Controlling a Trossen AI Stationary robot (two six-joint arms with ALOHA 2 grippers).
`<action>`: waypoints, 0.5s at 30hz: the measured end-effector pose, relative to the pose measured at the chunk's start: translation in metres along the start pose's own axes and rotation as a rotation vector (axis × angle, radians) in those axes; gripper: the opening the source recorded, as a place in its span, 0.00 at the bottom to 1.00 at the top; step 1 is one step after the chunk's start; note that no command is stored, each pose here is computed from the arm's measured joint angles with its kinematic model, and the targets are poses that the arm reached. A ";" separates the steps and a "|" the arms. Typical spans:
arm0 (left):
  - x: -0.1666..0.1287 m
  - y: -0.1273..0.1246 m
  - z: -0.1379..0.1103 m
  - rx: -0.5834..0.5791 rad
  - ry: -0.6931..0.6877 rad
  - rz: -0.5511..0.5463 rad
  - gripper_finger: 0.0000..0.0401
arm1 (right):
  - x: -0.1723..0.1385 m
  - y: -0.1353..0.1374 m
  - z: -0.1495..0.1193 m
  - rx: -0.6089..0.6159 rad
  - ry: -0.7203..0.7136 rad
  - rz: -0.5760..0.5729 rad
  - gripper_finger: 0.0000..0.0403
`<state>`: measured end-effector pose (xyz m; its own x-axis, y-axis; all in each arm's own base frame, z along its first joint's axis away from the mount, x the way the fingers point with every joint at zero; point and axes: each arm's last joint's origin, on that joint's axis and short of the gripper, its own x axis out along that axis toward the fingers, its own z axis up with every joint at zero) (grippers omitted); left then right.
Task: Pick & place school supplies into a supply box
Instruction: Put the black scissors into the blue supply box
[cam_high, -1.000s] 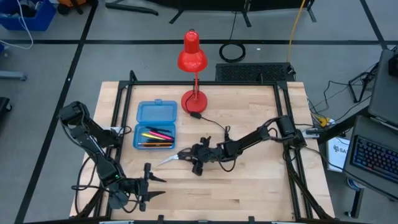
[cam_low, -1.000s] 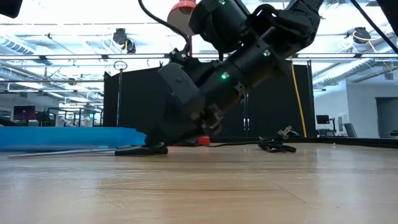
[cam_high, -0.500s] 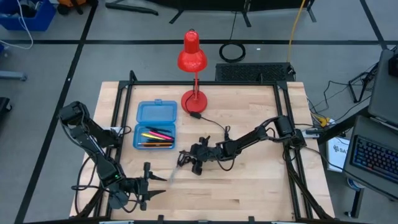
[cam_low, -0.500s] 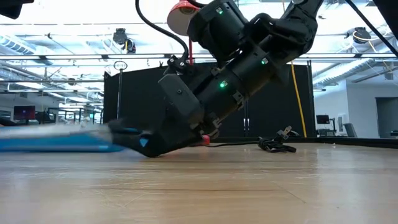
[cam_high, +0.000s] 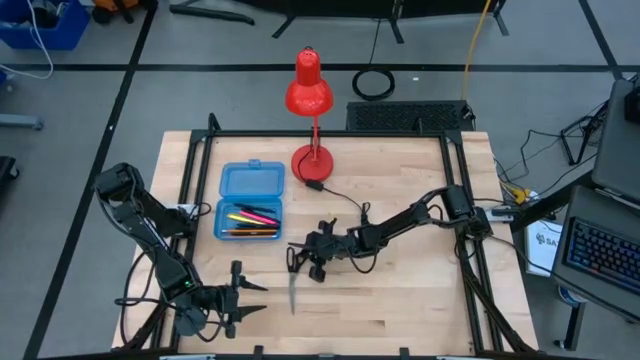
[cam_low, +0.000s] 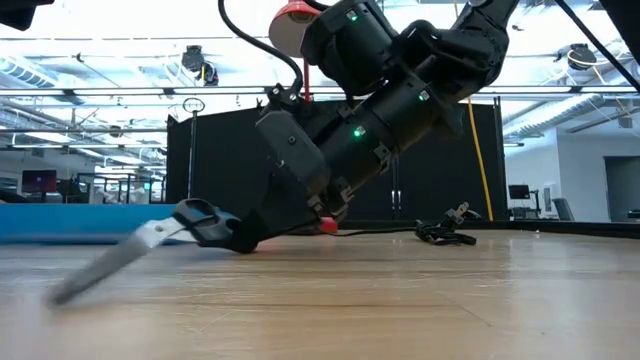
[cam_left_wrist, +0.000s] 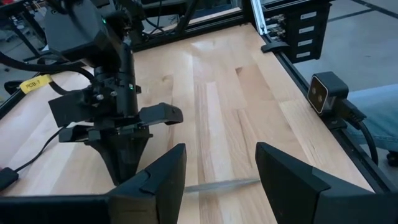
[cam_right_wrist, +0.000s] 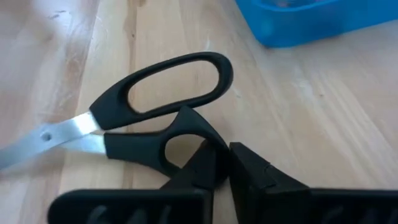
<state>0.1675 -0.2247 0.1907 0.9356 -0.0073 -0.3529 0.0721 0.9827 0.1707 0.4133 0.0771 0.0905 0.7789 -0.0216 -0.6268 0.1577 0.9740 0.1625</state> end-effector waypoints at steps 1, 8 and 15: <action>0.000 0.000 0.000 0.000 0.000 0.000 0.50 | 0.000 0.000 0.000 0.002 0.002 0.005 0.03; 0.000 0.000 0.000 0.000 0.000 0.000 0.50 | 0.000 -0.001 0.001 0.001 -0.021 -0.026 0.03; 0.000 0.000 0.000 0.000 0.001 0.000 0.50 | -0.001 0.006 0.005 -0.072 -0.110 -0.068 0.03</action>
<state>0.1675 -0.2247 0.1906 0.9354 -0.0071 -0.3535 0.0719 0.9827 0.1704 0.4164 0.0819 0.0954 0.8303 -0.1083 -0.5468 0.1710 0.9831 0.0650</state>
